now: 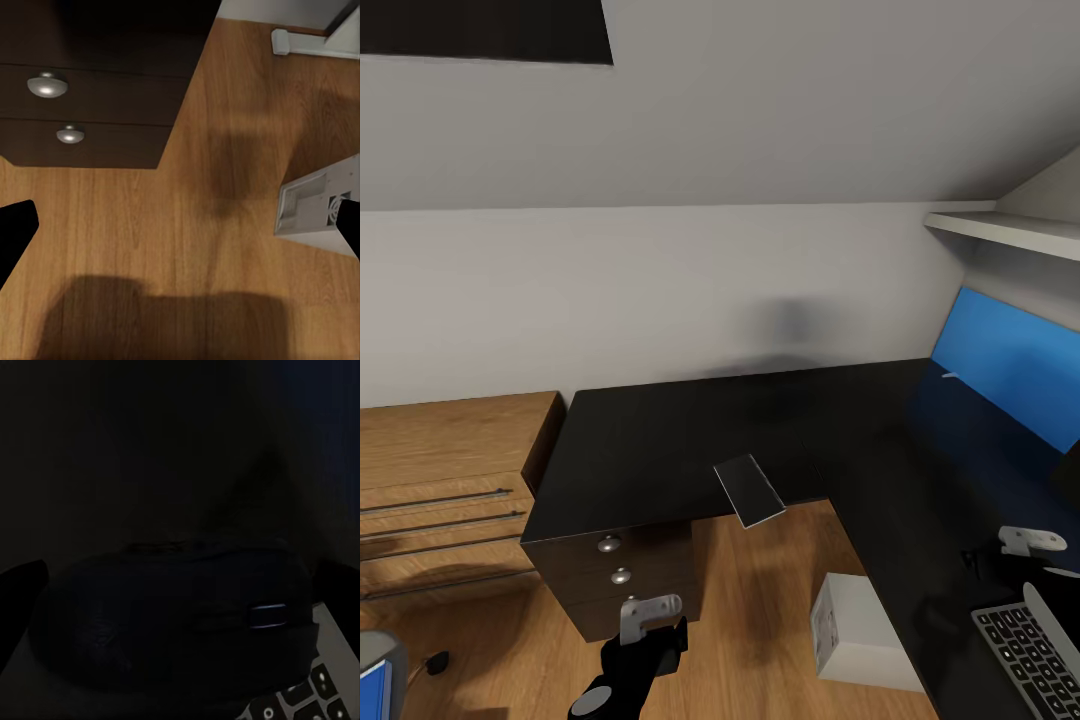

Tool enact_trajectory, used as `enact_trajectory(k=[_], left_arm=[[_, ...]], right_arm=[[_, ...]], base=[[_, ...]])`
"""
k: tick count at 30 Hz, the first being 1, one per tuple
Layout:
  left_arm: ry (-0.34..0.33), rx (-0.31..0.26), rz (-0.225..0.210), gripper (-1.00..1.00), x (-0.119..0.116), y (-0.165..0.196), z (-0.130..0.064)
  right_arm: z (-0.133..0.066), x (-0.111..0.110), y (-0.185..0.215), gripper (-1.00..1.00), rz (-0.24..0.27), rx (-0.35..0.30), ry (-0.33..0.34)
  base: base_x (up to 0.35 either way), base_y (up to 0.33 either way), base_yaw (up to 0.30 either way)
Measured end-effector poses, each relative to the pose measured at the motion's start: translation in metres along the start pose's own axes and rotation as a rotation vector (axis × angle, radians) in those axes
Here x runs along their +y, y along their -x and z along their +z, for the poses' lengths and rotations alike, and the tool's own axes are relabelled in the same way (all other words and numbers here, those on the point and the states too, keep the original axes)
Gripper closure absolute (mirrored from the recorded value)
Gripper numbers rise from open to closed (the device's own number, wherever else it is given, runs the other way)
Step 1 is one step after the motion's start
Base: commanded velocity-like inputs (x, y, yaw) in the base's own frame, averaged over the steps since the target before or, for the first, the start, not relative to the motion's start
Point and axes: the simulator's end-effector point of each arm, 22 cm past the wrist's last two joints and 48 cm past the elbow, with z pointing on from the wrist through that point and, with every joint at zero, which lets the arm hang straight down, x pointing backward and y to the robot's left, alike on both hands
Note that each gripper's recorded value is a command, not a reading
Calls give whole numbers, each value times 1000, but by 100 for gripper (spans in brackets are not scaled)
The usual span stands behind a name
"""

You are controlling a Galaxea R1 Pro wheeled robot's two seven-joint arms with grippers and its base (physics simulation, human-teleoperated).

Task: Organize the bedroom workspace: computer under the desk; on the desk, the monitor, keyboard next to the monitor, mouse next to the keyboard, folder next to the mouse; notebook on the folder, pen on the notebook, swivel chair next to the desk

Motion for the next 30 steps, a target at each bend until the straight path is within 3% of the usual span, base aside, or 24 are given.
enact_trajectory(k=[8, 10, 13, 30], left_arm=[[-3, 4, 0, -100, -1, -1, 0], [-4, 4, 1, -100, -2, -2, 0], [-6, 5, 3, -100, -3, -2, 0], [-18, 12, 19, -100, -8, -8, -2]], right_arm=[[1, -1, 1, 100, 1, -9, -3], [13, -18, -23, 100, -26, 6, -48], [20, -30, -26, 100, -64, -32, -87], [23, -33, -29, 100, -79, -35, -99]], base=[[127, 0, 0], [0, 0, 0], [0, 0, 0], [72, 0, 0]])
